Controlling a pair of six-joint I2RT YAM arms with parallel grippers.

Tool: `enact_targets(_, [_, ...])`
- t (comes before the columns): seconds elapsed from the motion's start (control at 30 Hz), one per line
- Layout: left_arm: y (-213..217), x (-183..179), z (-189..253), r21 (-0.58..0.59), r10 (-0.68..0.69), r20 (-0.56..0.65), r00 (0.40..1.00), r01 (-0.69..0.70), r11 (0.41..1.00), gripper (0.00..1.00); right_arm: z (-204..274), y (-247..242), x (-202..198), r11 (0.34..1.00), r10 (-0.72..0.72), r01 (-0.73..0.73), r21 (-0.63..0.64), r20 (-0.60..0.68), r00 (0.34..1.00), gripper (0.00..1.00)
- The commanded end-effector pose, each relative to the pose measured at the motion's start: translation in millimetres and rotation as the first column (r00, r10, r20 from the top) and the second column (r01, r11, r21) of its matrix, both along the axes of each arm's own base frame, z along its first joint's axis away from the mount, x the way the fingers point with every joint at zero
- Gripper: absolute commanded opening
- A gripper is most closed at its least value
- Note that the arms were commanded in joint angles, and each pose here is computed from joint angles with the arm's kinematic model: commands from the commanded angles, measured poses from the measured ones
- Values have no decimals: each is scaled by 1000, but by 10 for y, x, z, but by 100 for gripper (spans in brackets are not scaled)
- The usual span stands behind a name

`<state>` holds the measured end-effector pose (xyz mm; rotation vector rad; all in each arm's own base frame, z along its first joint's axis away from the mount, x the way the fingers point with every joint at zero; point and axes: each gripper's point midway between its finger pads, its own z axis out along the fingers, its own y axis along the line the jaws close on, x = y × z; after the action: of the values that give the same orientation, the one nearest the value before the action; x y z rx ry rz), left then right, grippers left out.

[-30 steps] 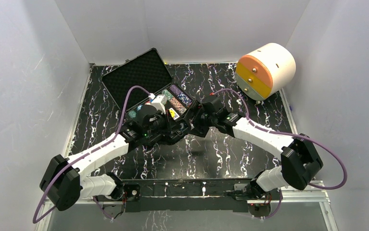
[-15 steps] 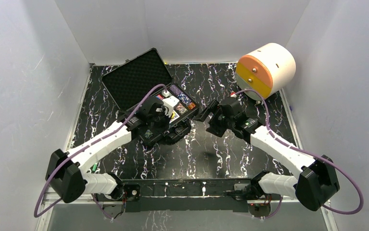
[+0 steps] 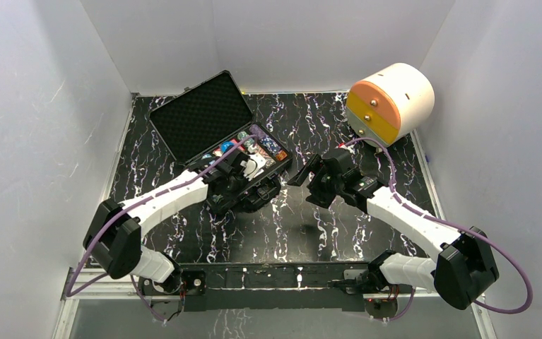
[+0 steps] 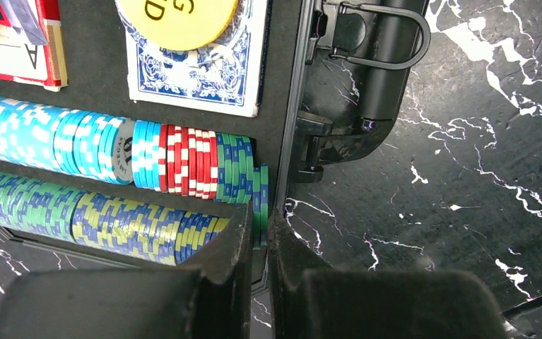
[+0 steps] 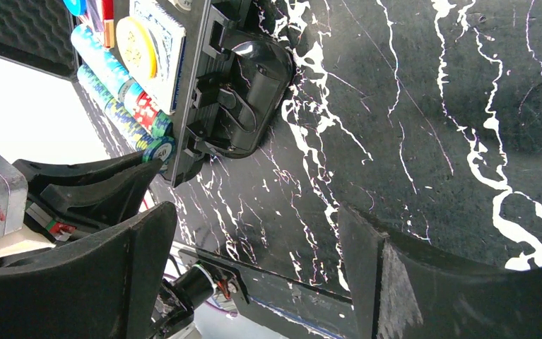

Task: Pack up texas hold em set

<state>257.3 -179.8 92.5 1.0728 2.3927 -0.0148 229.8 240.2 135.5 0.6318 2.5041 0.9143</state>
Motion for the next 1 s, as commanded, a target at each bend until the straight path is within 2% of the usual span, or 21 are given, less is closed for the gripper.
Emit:
enact_targets(0.0, [78, 120, 111, 52, 27, 58, 998, -30, 998, 0, 113, 46, 62, 1000, -2, 2, 24, 27, 1000, 91])
enact_targets(0.2, [188, 278, 195, 96, 95, 142, 985, -109, 989, 0, 96, 39, 56, 1000, -2, 2, 21, 23, 1000, 91])
enact_targets(0.37, [170, 315, 188, 98, 99, 146, 984, -114, 989, 0, 90, 42, 50, 1000, 1, -1, 21, 21, 1000, 91])
enact_targets(0.53, [120, 281, 110, 93, 88, 106, 990, -98, 991, 27, 92, 53, 53, 1000, 6, -6, 22, 22, 1000, 91])
enact_targets(0.73, [105, 302, 208, 71, 98, 126, 987, -107, 992, 33, 96, 74, 63, 1000, 15, -15, 22, 22, 1000, 91])
enact_targets(0.97, [12, 265, 470, -28, 78, 158, 984, -74, 997, 38, 98, 74, 69, 1000, 16, -16, 20, 23, 1000, 91])
